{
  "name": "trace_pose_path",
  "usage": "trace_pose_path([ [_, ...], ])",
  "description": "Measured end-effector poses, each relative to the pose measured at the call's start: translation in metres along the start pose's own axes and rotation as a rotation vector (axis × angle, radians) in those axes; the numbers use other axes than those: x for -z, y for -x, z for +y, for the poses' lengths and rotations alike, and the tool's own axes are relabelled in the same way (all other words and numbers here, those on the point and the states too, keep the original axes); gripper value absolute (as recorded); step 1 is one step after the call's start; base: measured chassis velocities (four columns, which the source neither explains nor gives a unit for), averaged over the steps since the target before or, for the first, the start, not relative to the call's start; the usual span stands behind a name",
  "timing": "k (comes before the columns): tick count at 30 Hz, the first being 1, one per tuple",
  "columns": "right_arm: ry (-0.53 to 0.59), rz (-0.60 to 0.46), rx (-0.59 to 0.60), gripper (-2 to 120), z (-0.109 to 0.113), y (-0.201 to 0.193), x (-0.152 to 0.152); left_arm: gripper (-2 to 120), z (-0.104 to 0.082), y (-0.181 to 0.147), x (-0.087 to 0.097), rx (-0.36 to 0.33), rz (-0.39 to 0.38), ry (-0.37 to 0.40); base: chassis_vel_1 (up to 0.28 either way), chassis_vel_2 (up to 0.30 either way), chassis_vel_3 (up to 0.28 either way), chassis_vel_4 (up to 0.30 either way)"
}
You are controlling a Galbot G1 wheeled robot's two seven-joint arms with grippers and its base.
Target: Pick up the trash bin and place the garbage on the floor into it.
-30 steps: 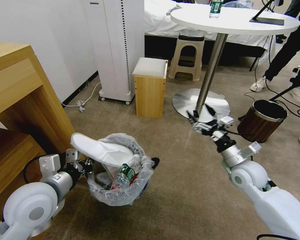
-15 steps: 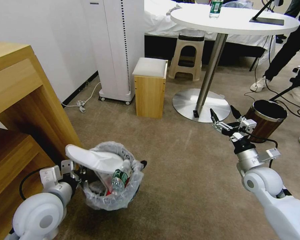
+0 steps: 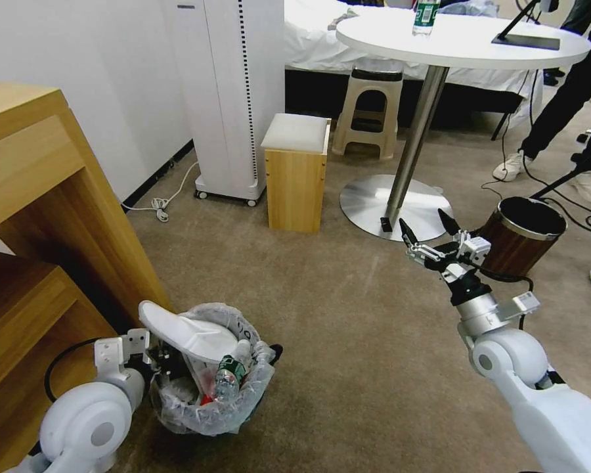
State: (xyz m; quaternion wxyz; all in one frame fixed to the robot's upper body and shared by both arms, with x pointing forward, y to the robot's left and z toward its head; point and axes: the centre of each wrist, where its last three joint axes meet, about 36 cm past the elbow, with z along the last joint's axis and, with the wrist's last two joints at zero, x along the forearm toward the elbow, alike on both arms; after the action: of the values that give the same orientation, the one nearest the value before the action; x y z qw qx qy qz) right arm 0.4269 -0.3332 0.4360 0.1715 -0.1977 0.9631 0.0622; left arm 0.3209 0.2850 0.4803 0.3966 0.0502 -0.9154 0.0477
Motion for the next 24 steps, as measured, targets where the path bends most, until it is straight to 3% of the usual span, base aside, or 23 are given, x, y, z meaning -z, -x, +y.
trace_pose_path([
  [9, 0.002, 0.011, 0.017, 100, 0.002, 0.002, -0.008, 0, 0.004, 0.010, -0.003, -0.022, 0.066, -0.059, 0.000, 0.000, 0.000, 0.000],
  [24, 0.001, 0.016, 0.027, 100, 0.003, 0.004, -0.012, 0, 0.009, 0.024, -0.007, -0.019, 0.091, -0.091, 0.000, 0.000, 0.000, 0.000],
])
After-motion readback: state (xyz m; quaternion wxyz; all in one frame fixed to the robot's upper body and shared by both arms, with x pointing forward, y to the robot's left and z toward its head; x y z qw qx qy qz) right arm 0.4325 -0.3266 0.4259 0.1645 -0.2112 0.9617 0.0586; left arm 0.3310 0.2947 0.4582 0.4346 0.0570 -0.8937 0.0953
